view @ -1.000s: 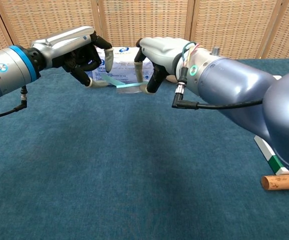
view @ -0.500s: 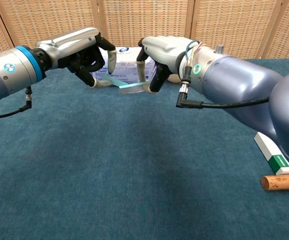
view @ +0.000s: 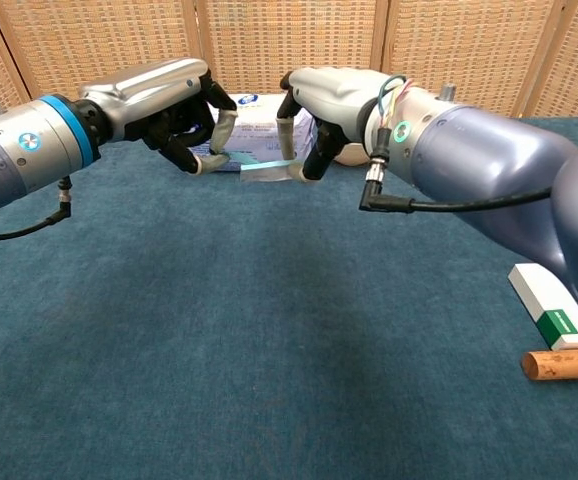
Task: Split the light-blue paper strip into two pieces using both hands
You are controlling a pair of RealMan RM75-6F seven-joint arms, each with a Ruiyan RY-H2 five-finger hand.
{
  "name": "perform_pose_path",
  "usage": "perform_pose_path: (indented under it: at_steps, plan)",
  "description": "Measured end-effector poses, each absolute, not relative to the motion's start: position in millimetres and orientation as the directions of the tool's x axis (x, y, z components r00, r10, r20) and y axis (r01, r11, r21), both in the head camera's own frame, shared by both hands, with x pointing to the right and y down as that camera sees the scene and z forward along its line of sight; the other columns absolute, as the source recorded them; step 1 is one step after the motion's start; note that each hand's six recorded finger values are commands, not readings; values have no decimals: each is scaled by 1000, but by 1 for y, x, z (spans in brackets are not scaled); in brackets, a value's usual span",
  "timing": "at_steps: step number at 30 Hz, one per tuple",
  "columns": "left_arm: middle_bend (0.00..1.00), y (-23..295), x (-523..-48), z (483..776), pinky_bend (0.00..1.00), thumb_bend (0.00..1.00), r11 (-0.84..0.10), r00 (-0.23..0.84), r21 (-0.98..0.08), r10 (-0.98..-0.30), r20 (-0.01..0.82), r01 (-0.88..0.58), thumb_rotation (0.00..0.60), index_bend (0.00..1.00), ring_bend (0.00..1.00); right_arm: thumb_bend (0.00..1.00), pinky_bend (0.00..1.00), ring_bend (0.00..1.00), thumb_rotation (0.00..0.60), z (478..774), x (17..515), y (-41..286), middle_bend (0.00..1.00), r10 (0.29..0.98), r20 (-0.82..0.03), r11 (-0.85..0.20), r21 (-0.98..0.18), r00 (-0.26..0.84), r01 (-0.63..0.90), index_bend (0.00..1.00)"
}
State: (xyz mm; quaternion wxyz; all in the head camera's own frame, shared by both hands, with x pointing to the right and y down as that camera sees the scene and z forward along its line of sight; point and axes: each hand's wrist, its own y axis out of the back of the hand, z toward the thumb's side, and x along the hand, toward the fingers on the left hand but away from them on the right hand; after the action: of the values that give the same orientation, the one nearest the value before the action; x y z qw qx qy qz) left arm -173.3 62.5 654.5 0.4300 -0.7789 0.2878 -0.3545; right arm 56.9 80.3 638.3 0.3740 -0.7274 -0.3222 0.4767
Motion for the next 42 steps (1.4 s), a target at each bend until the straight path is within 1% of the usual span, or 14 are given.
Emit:
perform_pose_path:
  at_steps: [7,14,23,24,25,27,28,29,30,31,32,34,37,42]
  plan:
    - [928,63,-176,656,949,545,-458,572,-879,-759,310,-132,600,772,995,517,0,0,600,639,62,78,0,829,-448,-505,-857,335,103,688]
    - [931,58,-210,663,949,617,-449,524,-885,-787,325,-125,600,781,995,517,0,0,600,649,79,73,0,834,-454,-501,-861,312,87,688]
    - [932,50,-267,664,949,612,-432,477,-898,-807,348,-76,600,781,995,517,0,0,600,659,97,68,0,839,-466,-502,-862,282,69,688]
    - [929,49,-273,662,949,604,-427,475,-902,-809,347,-68,600,781,995,517,0,0,600,660,99,68,0,839,-467,-502,-862,278,66,688]
    - [913,48,-280,660,949,564,-420,472,-906,-811,346,-58,600,773,991,517,0,0,600,661,101,68,0,839,-470,-503,-862,274,64,688]
    - [825,46,-292,655,948,388,-407,465,-912,-817,342,-44,600,697,935,517,0,0,600,665,106,68,0,838,-478,-509,-859,264,60,688]
    - [724,44,-300,651,931,232,-394,460,-918,-822,336,-35,600,610,853,517,0,0,600,667,108,69,0,836,-483,-512,-857,260,56,688]
    - [598,42,-305,648,900,104,-383,457,-923,-827,328,-31,600,516,737,517,0,0,600,670,111,70,0,834,-488,-516,-855,257,50,688]
    - [513,41,-309,645,873,46,-372,454,-928,-832,319,-31,600,460,655,517,0,0,600,672,112,71,0,832,-493,-520,-853,255,46,688]
    - [390,41,-314,641,822,4,-360,451,-933,-838,307,-33,600,391,544,517,0,0,600,674,114,73,0,829,-499,-524,-851,253,41,688]
    - [293,40,-321,637,773,0,-346,445,-937,-845,296,-35,600,342,460,517,0,0,600,677,115,76,0,824,-508,-533,-846,252,37,688]
    - [189,38,-330,629,715,0,-326,438,-945,-855,277,-38,600,292,389,517,0,0,600,683,117,81,0,814,-524,-548,-836,251,28,688]
    - [123,39,-339,619,703,0,-303,430,-951,-868,249,-60,600,266,352,517,0,0,600,691,118,91,0,796,-549,-569,-822,255,5,688]
    - [78,45,-352,607,696,0,-289,420,-955,-877,233,-73,600,238,322,517,0,0,600,706,114,108,0,774,-576,-591,-806,263,-25,688]
